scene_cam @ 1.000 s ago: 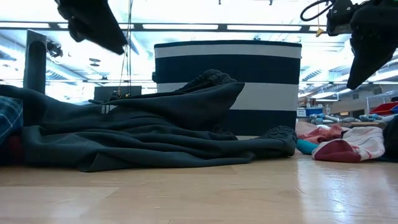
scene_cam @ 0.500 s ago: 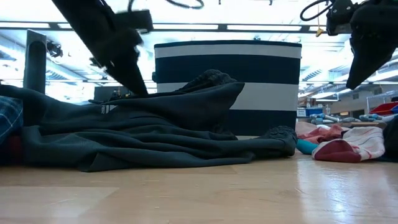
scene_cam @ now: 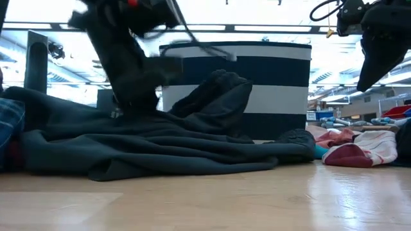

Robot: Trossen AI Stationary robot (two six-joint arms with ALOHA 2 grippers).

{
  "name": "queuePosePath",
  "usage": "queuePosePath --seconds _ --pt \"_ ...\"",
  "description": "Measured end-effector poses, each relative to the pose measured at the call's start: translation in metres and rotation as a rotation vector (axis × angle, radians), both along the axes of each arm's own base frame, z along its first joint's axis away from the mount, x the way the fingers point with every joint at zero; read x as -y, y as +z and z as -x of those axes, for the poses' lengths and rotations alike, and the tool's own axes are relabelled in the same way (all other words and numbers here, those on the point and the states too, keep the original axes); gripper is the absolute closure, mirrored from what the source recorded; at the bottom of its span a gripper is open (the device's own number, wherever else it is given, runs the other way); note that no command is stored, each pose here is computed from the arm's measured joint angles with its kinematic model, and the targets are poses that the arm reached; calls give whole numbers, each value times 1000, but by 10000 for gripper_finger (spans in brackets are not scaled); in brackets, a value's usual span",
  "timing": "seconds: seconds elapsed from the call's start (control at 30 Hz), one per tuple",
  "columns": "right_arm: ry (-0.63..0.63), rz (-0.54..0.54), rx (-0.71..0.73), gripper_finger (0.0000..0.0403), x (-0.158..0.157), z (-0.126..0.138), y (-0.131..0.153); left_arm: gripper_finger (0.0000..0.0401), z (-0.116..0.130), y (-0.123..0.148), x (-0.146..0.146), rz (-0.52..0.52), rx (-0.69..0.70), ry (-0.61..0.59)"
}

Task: Sort clothes
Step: Put the black shorts into the blue bin

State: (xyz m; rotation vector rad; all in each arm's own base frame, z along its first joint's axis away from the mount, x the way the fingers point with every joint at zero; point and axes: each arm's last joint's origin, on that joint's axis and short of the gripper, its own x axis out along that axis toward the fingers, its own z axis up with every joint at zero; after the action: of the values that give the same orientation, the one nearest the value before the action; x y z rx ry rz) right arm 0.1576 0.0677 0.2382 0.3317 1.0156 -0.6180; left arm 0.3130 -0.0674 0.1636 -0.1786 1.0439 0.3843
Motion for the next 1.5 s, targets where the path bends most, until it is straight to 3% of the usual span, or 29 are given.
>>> queuePosePath --seconds 0.13,0.37,0.73,1.17,1.5 --pt "5 3 -2 319 0 0 0 387 5 58 -1 -33 83 -10" --pt "12 19 1 319 0 0 0 395 36 171 -9 -134 306 -43" --pt "17 34 4 319 1 0 0 395 60 304 -40 -423 709 -28" --pt "19 56 22 319 1 -1 1 396 73 380 -108 -847 1138 199" --pt "28 84 28 319 2 -2 1 396 66 392 -153 -959 1440 201"
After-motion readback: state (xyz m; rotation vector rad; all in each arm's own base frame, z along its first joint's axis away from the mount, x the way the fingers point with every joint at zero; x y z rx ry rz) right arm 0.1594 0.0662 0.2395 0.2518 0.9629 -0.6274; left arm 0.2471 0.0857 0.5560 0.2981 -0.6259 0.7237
